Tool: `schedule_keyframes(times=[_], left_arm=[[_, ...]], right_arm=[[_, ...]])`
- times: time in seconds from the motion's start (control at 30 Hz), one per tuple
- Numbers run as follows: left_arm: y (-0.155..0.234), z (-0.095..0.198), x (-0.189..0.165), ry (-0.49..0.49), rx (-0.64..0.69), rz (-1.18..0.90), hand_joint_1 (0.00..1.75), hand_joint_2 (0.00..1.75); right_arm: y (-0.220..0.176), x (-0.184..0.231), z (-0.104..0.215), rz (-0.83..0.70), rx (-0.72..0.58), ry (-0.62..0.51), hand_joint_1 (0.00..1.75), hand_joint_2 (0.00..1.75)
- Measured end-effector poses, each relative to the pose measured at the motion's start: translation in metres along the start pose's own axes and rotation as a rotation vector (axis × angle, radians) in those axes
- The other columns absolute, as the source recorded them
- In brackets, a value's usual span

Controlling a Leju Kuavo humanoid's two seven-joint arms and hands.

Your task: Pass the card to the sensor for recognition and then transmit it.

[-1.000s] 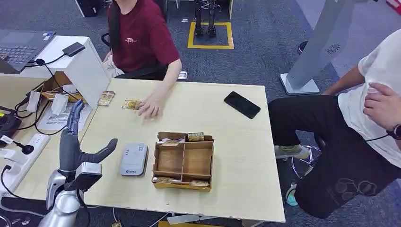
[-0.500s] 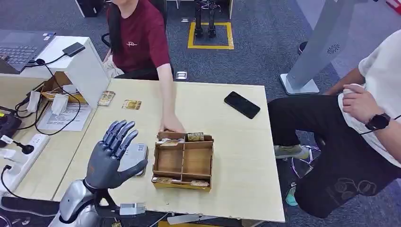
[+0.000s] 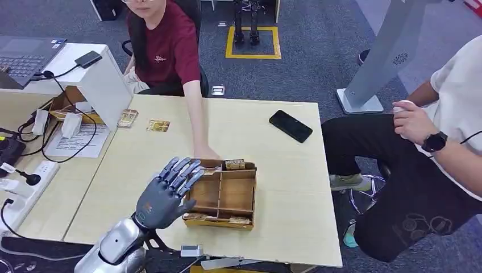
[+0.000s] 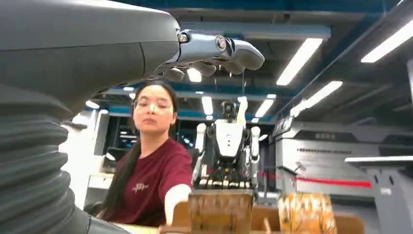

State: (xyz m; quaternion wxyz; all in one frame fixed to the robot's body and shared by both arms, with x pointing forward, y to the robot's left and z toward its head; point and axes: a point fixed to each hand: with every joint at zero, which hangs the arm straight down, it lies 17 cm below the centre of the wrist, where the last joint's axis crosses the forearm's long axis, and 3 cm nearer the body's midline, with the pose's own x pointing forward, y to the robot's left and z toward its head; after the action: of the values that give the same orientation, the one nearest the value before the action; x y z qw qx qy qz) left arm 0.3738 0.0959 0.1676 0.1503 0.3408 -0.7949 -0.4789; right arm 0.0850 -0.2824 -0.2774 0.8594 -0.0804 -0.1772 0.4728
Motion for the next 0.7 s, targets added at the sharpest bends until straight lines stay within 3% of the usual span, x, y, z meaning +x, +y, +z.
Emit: schedule_keyframes(times=[0.7], left_arm=[[-0.032,-0.016,-0.024,0.125,-0.047,0.037,0.0,1.75]], right_arm=[[0.001,0.012,-0.002,0.013,0.0,-0.012,0.0,1.75]])
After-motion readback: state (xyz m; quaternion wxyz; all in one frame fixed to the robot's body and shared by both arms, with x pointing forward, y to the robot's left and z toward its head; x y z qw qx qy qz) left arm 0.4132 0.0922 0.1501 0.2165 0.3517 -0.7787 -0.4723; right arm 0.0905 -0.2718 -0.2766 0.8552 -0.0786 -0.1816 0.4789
